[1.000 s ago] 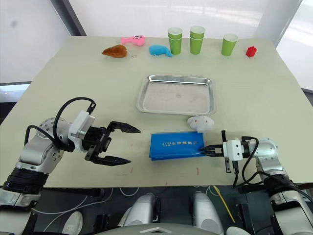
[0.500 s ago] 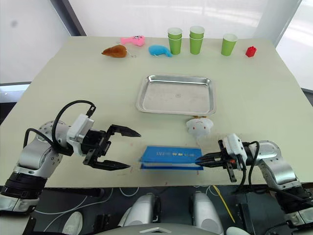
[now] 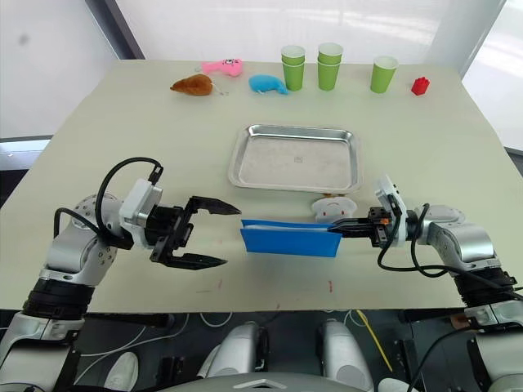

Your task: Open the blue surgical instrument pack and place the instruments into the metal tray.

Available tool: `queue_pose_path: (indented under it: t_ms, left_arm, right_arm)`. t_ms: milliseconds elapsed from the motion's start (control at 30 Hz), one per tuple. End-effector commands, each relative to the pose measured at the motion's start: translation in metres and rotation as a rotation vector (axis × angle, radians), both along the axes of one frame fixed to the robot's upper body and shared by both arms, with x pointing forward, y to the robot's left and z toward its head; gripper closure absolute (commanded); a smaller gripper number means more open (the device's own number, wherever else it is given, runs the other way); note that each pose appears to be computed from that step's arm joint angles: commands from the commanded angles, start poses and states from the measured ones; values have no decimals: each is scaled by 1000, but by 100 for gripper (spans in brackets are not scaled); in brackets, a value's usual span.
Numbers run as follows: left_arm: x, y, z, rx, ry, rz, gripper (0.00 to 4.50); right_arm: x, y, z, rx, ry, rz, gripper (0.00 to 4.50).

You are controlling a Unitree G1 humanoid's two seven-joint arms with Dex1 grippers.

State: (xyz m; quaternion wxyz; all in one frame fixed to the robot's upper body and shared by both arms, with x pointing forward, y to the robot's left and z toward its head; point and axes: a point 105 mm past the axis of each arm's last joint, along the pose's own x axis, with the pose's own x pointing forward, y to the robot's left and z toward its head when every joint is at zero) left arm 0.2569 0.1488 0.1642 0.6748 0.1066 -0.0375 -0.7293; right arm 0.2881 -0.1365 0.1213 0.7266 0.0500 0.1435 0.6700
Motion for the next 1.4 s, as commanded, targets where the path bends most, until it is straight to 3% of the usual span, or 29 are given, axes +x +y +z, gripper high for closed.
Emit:
queue_pose_path:
  t_ms: [33,200,633,700,1033,1133,1167,1267,1400]
  left_arm:
    - [15,5,6,-48,-21,74,0]
    - [24,0,1,-111,57,93,0]
    - [34,-16,-29,-62,158,29,0]
    - [34,-18,-31,-57,161,22,49]
    - [30,-20,-43,-27,189,6,49]
    - [29,-21,-44,-20,196,-4,154]
    - [29,-22,-43,-28,199,-5,170]
    - [29,-23,-42,-36,201,-11,294]
    - [30,-24,-42,-38,189,-11,410]
  right_arm:
    - [3,-3,6,-9,-60,8,447]
    - [2,-1,5,-7,-87,25,447]
    - [0,1,5,-14,-115,41,447]
    - [-1,1,4,-16,-115,41,450]
    - [-2,4,5,-15,-126,50,450]
    - [-2,4,5,-16,-126,54,450]
    - [-2,4,5,-17,-126,54,450]
    - [-3,4,5,-18,-128,54,450]
    - [1,4,5,-25,-153,29,450]
